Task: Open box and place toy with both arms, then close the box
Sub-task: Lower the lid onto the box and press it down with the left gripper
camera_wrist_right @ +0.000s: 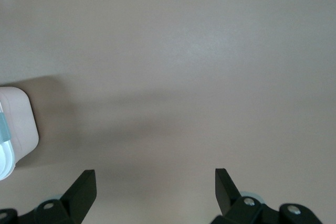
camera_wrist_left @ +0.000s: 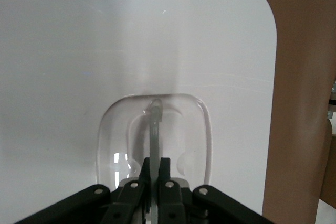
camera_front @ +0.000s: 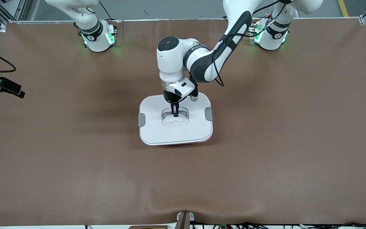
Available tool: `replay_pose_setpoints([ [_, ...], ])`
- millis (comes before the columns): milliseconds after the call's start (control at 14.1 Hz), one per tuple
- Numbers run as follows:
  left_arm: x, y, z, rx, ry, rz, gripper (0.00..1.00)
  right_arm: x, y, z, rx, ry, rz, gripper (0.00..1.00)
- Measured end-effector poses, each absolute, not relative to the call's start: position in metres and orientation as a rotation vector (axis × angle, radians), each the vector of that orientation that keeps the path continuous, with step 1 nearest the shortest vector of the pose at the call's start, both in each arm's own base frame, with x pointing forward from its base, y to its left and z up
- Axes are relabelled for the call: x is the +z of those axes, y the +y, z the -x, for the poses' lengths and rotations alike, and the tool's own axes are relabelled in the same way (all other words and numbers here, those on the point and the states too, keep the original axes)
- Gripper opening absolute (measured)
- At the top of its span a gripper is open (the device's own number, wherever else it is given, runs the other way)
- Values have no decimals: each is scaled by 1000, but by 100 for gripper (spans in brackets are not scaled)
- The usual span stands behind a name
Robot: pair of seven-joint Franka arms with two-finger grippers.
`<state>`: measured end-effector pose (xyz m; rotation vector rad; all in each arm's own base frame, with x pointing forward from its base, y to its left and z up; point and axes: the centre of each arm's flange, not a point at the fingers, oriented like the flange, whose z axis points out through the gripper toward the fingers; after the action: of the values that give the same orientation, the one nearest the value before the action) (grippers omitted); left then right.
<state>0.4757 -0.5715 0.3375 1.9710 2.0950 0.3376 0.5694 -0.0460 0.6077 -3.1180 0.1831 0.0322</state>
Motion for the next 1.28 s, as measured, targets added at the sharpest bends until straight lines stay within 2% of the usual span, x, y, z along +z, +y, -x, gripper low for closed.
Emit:
replay_pose_setpoints([
  [1276, 333, -571, -473, 360, 2075, -2001, 7, 607, -43, -569, 47, 196, 3117, 100],
])
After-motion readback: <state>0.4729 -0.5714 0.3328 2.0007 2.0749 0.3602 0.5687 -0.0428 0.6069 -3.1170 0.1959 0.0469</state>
